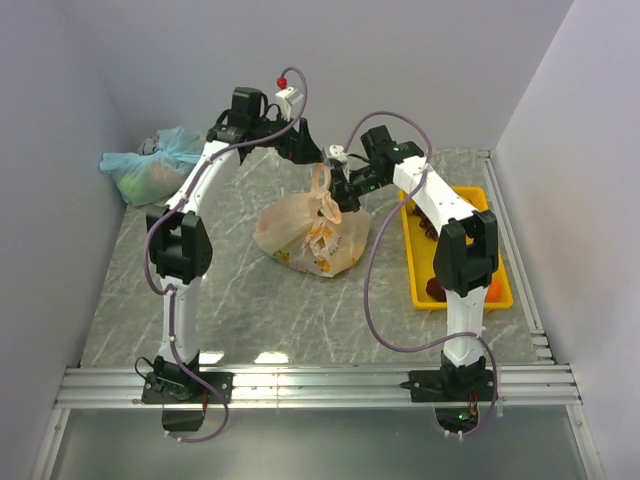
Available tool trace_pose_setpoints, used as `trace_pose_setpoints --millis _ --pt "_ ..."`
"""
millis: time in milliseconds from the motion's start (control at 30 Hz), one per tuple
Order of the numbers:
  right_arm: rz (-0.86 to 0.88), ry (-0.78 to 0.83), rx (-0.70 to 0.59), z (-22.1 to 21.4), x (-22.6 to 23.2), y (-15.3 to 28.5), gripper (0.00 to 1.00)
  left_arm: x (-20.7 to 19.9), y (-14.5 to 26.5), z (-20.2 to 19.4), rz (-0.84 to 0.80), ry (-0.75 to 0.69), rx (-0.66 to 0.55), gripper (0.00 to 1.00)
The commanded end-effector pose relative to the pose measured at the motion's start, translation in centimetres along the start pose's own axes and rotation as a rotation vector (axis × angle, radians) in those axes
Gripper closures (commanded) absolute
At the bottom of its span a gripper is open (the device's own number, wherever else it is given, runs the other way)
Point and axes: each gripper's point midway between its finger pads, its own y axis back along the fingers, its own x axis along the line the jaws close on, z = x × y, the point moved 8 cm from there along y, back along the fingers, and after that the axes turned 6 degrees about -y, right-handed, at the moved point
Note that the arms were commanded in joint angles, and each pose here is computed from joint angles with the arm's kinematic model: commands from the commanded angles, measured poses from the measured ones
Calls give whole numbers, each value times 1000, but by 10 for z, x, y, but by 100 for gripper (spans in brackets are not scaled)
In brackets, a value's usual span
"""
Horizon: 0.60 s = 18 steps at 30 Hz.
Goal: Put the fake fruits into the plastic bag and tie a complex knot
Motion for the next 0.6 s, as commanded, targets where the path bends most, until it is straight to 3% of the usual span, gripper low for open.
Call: trace_pose_setpoints --millis 0,133,333,400,433,467,533,567 --pt "22 66 30 4 5 1 100 -11 -3 9 -61 29 -49 1" --pt "35 81 43 3 4 0 100 -13 -9 -2 -111 111 -36 2" --pt "34 89 56 2 4 0 100 -9 -15 -14 -127 203 -7 13" --pt "29 80 55 3 3 0 100 -11 -14 -14 -145 210 -10 23" --pt "26 78 56 2 2 1 100 -10 -12 -14 -158 213 -15 30" --pt "25 70 56 1 2 1 100 -12 -10 -10 -178 208 -36 50" --pt "14 40 55 0 1 2 100 -14 -3 -6 -225 201 -60 70" --pt "6 32 47 -1 -1 4 100 -18 2 -4 -234 210 -72 85"
